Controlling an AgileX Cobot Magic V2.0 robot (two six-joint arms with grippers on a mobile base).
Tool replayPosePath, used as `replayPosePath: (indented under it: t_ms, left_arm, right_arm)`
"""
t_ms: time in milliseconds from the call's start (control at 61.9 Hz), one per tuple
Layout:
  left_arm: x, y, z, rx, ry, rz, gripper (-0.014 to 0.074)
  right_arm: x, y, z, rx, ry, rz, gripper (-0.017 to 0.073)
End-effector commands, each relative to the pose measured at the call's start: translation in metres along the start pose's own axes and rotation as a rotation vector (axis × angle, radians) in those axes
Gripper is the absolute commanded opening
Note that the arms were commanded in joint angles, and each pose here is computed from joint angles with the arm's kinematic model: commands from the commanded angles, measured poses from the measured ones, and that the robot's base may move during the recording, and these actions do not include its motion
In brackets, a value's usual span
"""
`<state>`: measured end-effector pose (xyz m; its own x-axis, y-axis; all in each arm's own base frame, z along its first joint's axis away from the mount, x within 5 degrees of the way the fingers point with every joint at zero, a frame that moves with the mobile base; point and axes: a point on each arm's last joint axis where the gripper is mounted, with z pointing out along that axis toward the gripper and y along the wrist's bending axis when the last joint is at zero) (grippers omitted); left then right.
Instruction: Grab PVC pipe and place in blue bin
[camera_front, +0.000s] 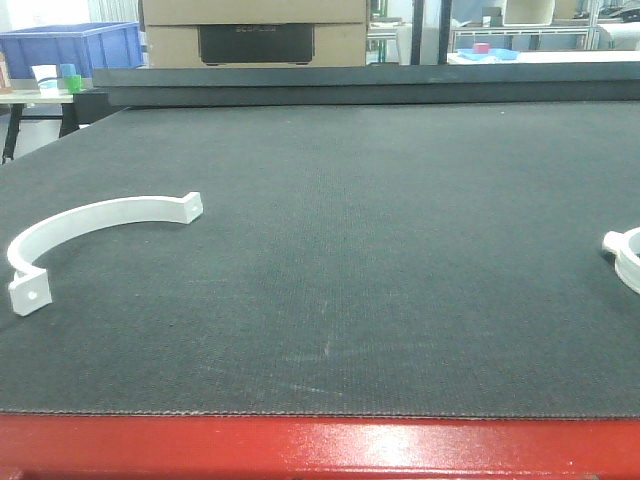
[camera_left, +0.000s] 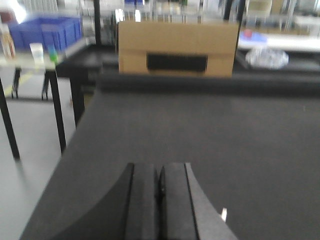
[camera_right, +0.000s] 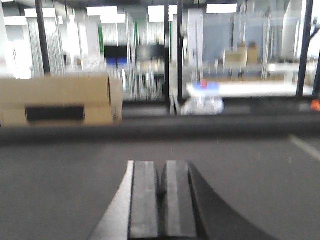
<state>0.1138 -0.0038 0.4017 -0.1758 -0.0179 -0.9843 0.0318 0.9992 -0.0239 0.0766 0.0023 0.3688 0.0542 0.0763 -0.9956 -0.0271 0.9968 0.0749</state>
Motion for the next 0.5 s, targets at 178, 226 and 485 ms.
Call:
replayPosePath:
  t_ms: [178,226,485]
  left_arm:
    - [0.013,-0.002,0.057,0.020,0.399,-0.041,-0.0111]
    - [0.019,-0.002,0.067,0.022,0.438,-0.049,-0.0111]
    - [0.038,-0.002,0.101,0.021,0.567,-0.061,-0.0111]
  right_arm:
    - [0.028,-0.001,0.054,-0.006,0.504,-0.003,-0.0168]
    - [0.038,-0.002,0.064,-0.005,0.590,0.001,-0.0168]
    - [0.078,-0.006,0.102,0.005,0.851,0.016,-0.0168]
